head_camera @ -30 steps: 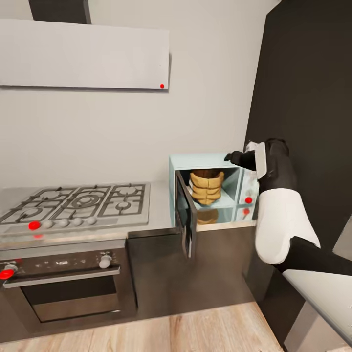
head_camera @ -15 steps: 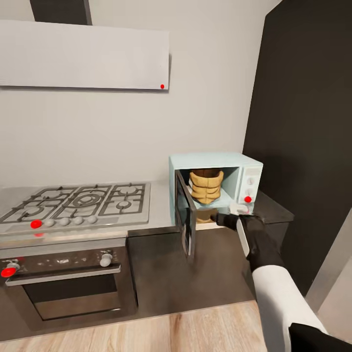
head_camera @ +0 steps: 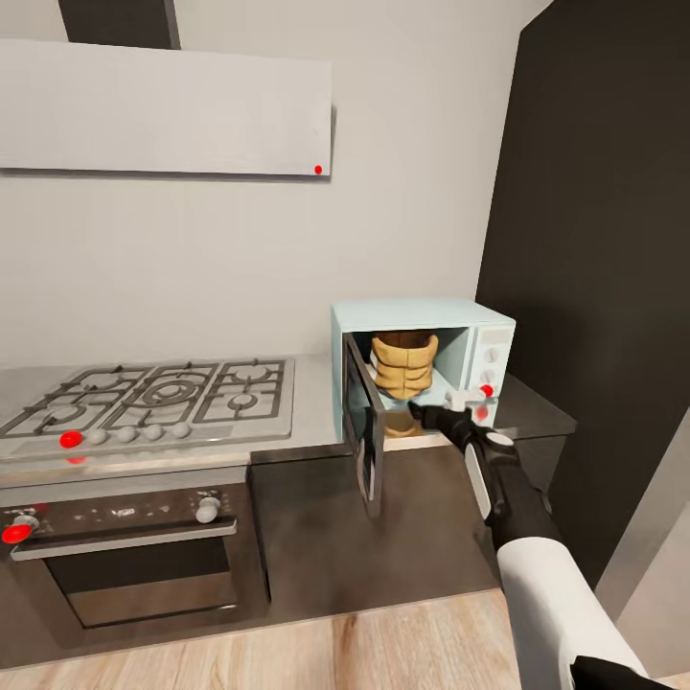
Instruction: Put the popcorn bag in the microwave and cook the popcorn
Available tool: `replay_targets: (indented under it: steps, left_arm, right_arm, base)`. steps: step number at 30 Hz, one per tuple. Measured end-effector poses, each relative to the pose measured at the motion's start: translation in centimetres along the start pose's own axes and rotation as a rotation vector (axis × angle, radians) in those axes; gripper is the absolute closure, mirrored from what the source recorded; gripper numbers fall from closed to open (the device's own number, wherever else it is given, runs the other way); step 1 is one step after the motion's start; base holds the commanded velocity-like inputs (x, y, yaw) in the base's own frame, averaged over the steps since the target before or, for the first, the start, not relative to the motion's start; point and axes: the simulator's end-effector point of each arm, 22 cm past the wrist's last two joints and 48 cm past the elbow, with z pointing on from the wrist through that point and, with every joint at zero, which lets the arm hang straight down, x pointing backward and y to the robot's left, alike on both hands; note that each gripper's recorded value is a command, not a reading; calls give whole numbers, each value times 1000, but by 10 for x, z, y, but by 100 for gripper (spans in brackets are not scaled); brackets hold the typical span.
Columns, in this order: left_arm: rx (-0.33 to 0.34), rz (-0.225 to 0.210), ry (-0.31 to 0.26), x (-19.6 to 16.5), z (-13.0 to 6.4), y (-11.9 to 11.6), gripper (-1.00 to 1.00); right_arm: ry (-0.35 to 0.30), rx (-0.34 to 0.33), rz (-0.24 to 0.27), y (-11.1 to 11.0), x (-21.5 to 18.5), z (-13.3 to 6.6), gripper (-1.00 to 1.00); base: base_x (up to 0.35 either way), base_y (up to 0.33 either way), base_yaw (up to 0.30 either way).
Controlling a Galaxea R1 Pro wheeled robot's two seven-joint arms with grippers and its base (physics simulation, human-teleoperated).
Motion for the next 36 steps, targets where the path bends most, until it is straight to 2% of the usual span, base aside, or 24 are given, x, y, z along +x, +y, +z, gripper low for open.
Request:
replay_targets:
  steps: [3, 8, 16, 36]
  left_arm:
    - [0, 0, 0, 0, 0, 0, -100]
    - [0, -1, -1, -1, 0, 0, -100]
    - [-2, -2, -2, -1, 0, 1, -100]
    - [-2, -1, -2, -1, 0, 1, -100]
  right_arm:
    - [-61, -1, -17, 1, -13, 0, -100]
    - [-81, 0, -21, 1, -18, -1, -100]
    - [-80, -1, -20, 1, -18, -1, -100]
    - [-72, -7, -12, 3, -13, 0, -100]
  base:
    - [0, 0, 0]
    - [0, 0, 0]
    - [15, 0, 0]
    - [150, 0, 0]
